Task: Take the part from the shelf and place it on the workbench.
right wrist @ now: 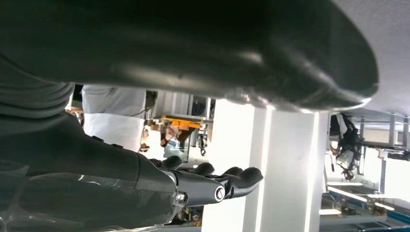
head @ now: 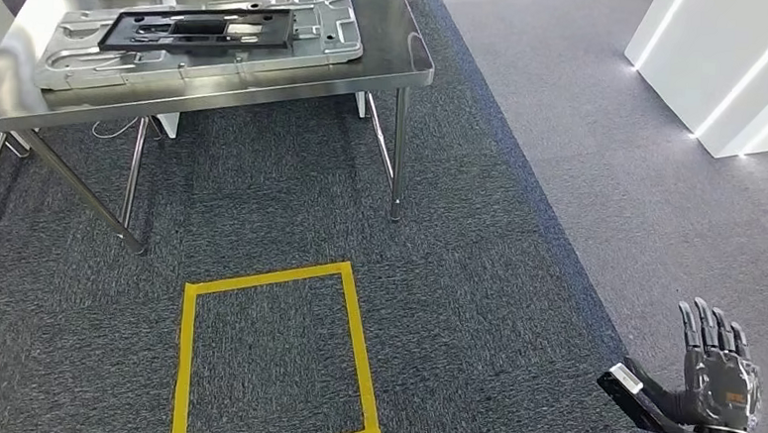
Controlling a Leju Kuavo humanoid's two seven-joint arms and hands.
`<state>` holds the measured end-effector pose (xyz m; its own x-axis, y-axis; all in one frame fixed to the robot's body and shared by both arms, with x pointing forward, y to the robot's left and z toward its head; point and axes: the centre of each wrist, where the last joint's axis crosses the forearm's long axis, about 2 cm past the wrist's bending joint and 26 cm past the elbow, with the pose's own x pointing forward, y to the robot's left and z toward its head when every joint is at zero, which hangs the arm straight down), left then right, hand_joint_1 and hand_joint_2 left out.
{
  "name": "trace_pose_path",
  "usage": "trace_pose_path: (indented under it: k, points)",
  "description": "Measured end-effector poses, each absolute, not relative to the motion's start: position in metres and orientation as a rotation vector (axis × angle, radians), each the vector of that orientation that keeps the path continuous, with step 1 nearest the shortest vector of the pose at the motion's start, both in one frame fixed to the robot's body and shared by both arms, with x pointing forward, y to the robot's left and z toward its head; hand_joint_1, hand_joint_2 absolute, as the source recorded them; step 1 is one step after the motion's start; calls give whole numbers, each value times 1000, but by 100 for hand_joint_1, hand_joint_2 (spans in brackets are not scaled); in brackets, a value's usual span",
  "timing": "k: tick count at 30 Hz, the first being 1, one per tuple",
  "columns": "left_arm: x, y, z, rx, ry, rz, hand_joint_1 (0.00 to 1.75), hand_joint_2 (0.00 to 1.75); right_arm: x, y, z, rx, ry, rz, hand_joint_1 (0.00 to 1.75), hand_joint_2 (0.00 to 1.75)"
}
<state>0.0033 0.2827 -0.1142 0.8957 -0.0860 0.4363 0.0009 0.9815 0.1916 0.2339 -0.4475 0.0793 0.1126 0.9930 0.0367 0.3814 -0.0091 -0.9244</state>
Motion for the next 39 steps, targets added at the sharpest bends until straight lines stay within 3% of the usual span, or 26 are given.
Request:
trace_pose_path:
  k: [7,21,32,39]
  points:
    - [-5,289,-115,187,-458,-66,0,0,208,-447,66,-1490,-1397,937,0,0]
    - [-14,314,-114,272,-410,-50,0,0,217,-399,55,-1485,-1434,955,0,0]
    - [8,331,-112,354,-628,80,0,0,252,-409,84,-1582,-1466,804,0,0]
    - [14,329,-112,330,-609,122,0,0,259,-412,90,-1618,-1440,804,0,0]
